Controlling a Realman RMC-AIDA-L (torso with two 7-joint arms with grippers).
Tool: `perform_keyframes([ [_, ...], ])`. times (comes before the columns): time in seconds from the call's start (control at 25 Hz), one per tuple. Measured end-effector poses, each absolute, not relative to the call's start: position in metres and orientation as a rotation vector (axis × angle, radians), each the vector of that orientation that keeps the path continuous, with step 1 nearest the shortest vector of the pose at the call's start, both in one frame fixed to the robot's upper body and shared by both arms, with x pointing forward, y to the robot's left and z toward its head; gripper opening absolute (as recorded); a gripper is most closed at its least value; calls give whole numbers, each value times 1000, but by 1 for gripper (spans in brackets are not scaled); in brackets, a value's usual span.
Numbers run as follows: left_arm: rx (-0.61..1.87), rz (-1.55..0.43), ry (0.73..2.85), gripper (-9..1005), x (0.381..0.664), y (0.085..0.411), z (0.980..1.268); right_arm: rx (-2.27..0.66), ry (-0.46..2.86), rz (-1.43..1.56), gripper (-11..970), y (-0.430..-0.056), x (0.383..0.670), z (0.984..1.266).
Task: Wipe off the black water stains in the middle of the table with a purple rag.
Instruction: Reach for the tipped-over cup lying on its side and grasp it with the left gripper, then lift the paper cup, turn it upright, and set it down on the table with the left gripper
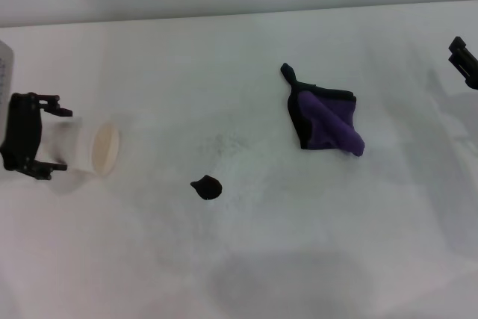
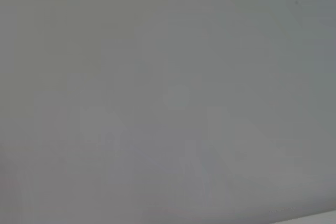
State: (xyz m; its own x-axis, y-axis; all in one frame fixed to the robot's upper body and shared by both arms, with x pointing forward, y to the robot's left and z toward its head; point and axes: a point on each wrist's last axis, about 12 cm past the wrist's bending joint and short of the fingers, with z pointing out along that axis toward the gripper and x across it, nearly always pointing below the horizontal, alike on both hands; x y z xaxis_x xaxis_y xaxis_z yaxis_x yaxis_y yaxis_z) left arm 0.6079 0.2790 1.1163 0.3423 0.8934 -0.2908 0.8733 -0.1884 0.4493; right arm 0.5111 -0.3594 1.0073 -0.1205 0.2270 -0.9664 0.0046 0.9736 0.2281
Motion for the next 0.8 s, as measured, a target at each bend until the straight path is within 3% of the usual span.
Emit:
perform_keyframes([
  [0.36, 2033, 59, 1531, 876, 609, 272, 1098, 180, 1695, 213, 864, -358, 509, 1005],
  [0.8, 1963, 39, 1538, 843, 609, 270, 1096, 179, 1696, 214, 864, -358, 508, 1005],
])
